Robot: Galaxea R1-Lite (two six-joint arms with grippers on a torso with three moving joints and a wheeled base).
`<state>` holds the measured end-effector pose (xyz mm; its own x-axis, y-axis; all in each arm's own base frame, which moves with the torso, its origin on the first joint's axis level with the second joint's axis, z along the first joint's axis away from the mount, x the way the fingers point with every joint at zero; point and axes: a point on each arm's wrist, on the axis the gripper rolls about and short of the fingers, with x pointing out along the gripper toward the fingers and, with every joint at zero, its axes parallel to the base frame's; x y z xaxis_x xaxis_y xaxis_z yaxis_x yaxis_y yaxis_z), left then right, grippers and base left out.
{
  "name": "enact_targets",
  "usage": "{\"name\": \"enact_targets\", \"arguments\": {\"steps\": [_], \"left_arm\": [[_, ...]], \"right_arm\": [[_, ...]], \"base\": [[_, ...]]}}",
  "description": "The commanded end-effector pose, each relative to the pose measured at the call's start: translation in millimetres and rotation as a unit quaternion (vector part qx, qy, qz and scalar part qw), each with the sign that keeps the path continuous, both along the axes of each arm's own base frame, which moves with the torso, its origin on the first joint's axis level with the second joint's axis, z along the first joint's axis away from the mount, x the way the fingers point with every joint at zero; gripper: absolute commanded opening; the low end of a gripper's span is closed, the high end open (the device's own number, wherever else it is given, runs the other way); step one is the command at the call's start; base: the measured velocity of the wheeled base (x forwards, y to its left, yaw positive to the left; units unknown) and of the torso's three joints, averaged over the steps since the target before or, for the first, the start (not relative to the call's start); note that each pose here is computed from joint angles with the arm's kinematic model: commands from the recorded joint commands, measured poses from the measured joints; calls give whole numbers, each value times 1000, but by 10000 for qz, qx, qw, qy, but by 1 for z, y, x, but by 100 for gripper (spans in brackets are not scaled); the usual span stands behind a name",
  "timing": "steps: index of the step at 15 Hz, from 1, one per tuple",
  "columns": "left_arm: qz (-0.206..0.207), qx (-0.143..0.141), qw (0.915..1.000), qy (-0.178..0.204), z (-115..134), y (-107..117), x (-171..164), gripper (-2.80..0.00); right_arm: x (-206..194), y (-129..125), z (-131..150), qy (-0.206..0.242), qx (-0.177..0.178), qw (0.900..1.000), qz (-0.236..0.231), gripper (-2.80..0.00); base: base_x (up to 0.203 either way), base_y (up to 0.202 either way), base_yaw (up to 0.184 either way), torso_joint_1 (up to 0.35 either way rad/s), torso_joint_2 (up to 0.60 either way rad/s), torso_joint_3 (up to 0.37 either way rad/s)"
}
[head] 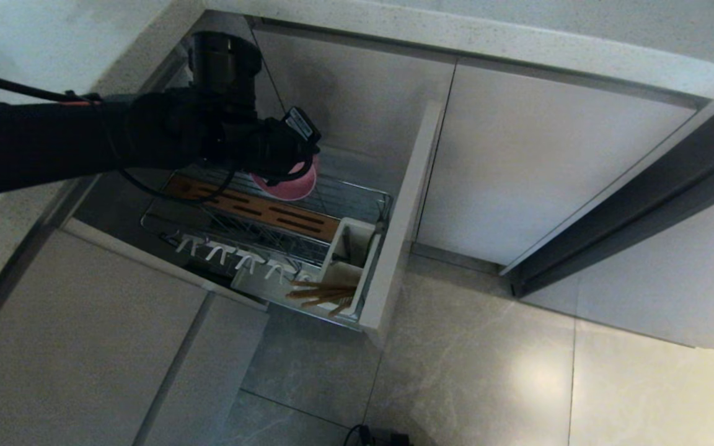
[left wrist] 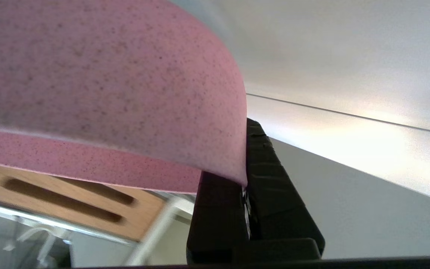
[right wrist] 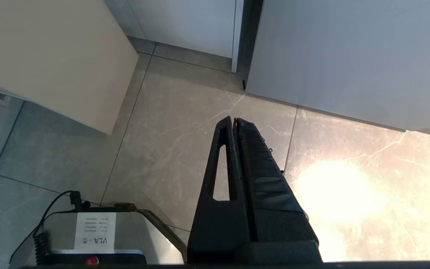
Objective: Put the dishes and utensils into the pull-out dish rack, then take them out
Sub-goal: Take the bowl out of the cupboard
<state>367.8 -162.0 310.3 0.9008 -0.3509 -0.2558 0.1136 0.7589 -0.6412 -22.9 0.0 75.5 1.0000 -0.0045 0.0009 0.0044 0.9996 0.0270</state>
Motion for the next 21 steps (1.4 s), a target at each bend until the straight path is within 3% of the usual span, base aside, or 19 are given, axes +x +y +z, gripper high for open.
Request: {"name": "enact_targets", "arguments": {"steps": [1,6,9,11,16,19,21], "left_arm": [[-131,-145,9994,-282,26,-1,-25,-280],[-470,-231,9975,-482,64,-3,-82,-280],[-688,-374,9931,-873,98,3,-135,-280],[-793,-241,9880,-1305,117,10,-169,-280],[-535,757,9610,-2606,154,55,-233,-280],[125,1412,9449,-2951,162,88,-241,-280],[625,1878,9337,-2984,164,107,-241,-280]], "right_arm": [[0,0,0,-3,0,10000,-1,-280],[0,0,0,-3,3,10000,0,-280],[0,0,0,-3,2,10000,-1,-280],[0,0,0,-3,3,10000,-1,-280],[0,0,0,-3,3,10000,-1,-280],[0,0,0,-3,-4,10000,-1,-280],[0,0,0,-3,1,10000,3,-280]], "base": [[0,0,0,0,0,0],[0,0,0,0,0,0],[0,0,0,0,0,0],[0,0,0,0,0,0],[0,0,0,0,0,0],[0,0,0,0,0,0],[0,0,0,0,0,0]]}}
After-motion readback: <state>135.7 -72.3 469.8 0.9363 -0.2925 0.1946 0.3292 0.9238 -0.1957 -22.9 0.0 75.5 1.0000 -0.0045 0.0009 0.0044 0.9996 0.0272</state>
